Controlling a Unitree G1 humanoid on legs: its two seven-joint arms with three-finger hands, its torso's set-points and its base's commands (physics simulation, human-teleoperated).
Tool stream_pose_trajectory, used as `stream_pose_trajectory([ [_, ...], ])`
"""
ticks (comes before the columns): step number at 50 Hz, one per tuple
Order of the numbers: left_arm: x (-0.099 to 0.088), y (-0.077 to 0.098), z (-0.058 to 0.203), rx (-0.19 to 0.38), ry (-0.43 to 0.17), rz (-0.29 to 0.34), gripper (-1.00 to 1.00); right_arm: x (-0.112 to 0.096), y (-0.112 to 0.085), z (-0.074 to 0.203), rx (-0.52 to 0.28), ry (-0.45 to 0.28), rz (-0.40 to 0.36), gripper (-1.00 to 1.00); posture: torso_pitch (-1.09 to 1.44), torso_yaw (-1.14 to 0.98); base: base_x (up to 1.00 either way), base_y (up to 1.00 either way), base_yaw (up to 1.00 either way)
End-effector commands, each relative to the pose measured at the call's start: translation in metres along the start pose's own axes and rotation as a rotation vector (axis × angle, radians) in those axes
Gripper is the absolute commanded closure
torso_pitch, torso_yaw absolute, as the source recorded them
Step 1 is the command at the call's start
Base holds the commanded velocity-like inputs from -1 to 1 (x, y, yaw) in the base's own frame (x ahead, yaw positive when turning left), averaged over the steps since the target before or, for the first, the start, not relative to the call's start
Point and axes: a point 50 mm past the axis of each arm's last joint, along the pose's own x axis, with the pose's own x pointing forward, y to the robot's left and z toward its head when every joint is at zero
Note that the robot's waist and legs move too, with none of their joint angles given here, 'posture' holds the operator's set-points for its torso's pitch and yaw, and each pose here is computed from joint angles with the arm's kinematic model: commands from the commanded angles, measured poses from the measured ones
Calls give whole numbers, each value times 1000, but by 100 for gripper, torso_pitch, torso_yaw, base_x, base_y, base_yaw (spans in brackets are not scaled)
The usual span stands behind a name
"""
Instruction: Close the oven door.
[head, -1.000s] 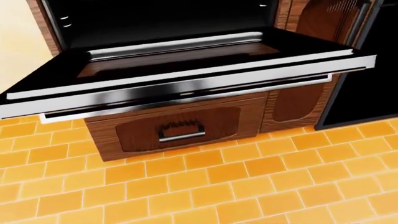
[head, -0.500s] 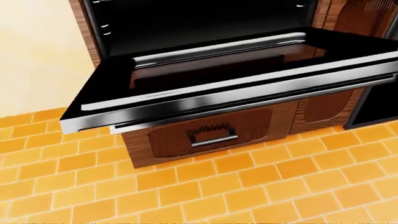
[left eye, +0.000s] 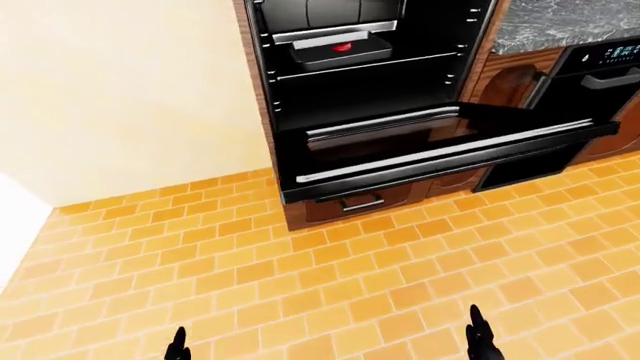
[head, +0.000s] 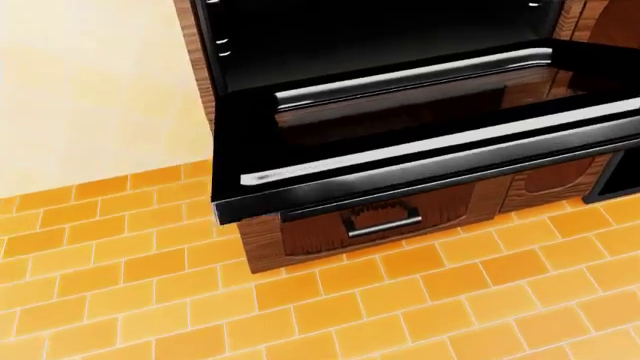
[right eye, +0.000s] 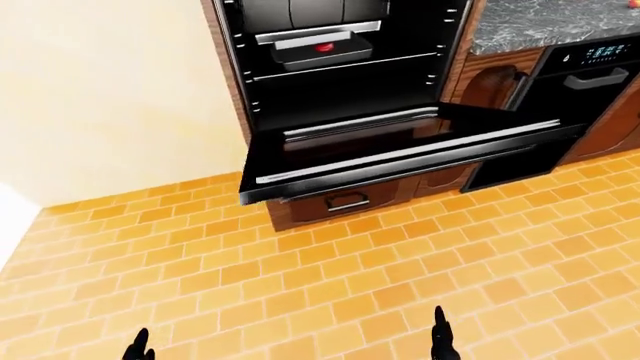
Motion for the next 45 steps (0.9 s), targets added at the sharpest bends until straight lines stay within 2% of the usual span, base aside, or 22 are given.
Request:
stream_pose_trajectory([
  [1, 2, 1, 6, 8, -47, 5, -100, 4, -7, 9, -19, -53, -10, -100, 0, 0, 0, 51, 0],
  [45, 2, 2, 6, 3, -49, 5, -100, 3, -6, 8, -18, -55, -11, -100, 0, 0, 0, 50, 0],
])
